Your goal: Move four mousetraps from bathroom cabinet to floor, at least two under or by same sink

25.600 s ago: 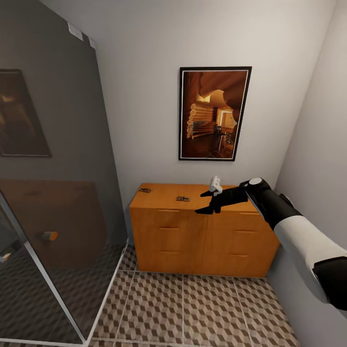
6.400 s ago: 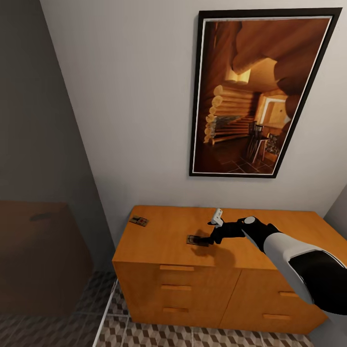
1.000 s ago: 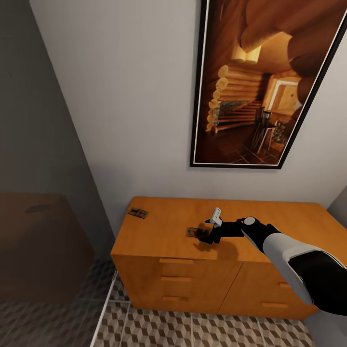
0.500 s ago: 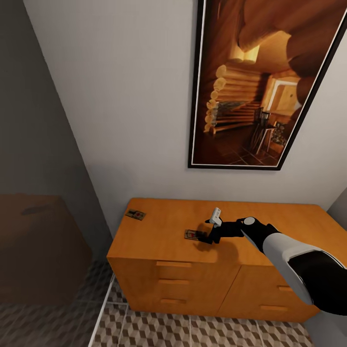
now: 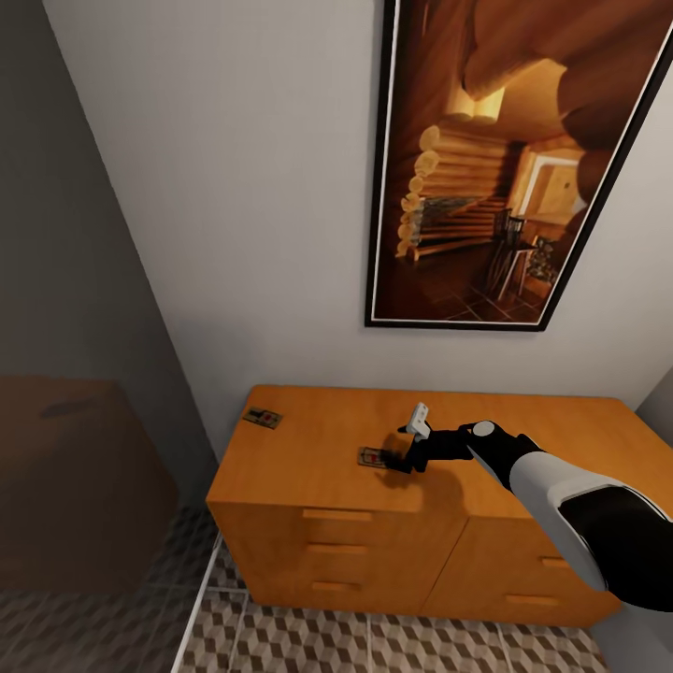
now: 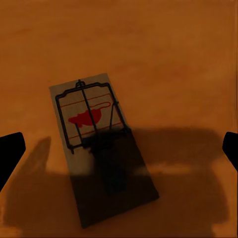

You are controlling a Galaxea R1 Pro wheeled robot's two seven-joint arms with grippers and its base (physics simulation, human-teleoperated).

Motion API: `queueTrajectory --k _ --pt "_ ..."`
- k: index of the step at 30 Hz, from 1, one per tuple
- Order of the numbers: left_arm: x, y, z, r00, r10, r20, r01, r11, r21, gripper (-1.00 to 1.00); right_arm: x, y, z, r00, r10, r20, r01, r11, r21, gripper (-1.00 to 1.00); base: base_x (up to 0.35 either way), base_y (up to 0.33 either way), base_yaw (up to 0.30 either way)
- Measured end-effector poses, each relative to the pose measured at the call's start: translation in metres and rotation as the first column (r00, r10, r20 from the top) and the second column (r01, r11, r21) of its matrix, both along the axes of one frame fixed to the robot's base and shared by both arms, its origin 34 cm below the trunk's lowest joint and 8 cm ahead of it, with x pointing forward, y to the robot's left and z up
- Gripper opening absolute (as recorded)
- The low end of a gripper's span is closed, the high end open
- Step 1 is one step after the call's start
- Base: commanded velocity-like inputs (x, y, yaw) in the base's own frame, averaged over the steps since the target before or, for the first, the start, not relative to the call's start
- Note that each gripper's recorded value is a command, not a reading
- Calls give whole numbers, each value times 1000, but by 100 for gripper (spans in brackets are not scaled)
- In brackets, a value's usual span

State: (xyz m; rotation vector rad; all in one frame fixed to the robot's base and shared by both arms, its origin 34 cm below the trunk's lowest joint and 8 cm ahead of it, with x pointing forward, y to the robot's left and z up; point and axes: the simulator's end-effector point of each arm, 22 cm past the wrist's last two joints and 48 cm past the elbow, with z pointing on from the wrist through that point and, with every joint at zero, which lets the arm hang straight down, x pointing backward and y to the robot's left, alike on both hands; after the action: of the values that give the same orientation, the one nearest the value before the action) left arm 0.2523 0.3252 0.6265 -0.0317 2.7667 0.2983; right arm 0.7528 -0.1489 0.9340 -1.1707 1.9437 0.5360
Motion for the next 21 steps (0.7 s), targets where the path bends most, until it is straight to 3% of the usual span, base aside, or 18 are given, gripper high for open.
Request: queueTrajectory --k 21 --pt "0 0 0 1000 0 0 0 1000 0 100 0 0 0 1000 -1 -1 1 1000 0 100 19 0 0"
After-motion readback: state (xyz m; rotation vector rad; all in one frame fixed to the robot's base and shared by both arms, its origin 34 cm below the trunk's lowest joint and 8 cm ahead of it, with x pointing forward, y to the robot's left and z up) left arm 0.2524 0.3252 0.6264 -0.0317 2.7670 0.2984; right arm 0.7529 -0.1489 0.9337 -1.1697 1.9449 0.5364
